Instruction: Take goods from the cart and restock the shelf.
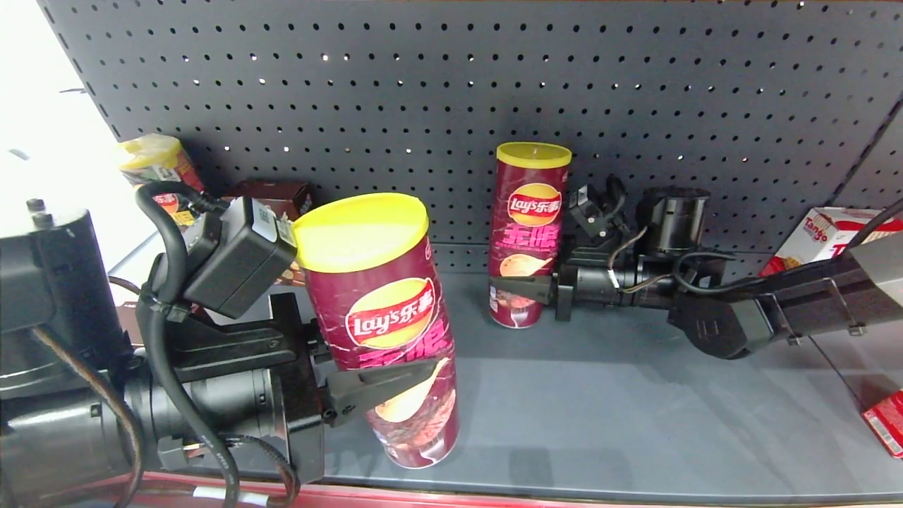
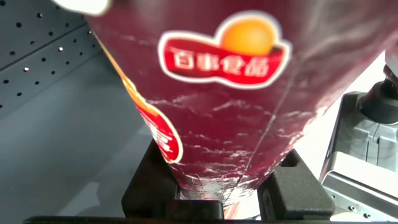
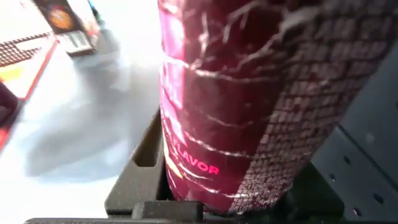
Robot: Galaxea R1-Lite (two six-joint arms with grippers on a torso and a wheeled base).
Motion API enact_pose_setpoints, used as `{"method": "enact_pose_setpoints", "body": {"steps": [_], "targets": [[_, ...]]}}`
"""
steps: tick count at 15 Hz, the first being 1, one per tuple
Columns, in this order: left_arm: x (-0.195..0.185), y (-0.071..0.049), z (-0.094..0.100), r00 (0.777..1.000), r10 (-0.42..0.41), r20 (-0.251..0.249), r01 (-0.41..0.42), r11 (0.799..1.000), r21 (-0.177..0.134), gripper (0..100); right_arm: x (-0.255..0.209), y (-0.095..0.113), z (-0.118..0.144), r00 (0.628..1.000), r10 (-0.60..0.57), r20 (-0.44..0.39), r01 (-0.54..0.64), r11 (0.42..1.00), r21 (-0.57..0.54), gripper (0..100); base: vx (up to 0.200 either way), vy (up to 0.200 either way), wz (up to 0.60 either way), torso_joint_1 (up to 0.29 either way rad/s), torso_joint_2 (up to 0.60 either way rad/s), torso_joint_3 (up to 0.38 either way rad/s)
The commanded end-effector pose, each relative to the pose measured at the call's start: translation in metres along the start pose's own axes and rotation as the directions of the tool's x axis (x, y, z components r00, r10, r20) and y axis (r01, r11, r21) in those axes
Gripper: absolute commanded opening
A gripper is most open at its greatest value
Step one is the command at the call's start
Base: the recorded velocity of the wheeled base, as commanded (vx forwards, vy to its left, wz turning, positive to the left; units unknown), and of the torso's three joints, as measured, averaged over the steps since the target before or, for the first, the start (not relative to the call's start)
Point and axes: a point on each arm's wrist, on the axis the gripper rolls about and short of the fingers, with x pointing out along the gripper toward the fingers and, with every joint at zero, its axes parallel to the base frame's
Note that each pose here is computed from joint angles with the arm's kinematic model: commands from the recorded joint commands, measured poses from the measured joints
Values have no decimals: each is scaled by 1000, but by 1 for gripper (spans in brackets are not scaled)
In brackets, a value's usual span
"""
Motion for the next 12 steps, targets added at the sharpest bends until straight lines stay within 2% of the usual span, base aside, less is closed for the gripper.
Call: {"method": "enact_pose_setpoints", "body": {"steps": [1, 4, 7, 9, 12], "targets": [[-2, 1, 1, 1000, 8, 6, -8, 1000, 2, 0, -16, 28, 29, 999, 12, 33, -11, 999, -39, 0, 0, 0, 0, 0, 0, 0], [-3, 1, 1, 1000, 8, 8, -8, 1000, 2, 0, -26, 48, 36, 998, 19, 66, -14, 997, -73, 0, 0, 0, 0, 0, 0, 0], [-3, 1, 2, 1000, 10, 10, -10, 1000, 3, 0, -35, 73, 30, 998, 23, 50, -20, 998, -57, 0, 0, 0, 0, 0, 0, 0], [-3, 1, 2, 1000, 11, 9, -11, 1000, 2, 0, -42, 97, 16, 998, 51, 35, -49, 998, -39, 0, 0, 0, 0, 0, 0, 0], [-3, 1, 2, 1000, 11, 9, -11, 1000, 1, 0, -46, 110, 1, 999, 28, 23, -27, 999, -31, 0, 0, 0, 0, 0, 0, 0]]}}
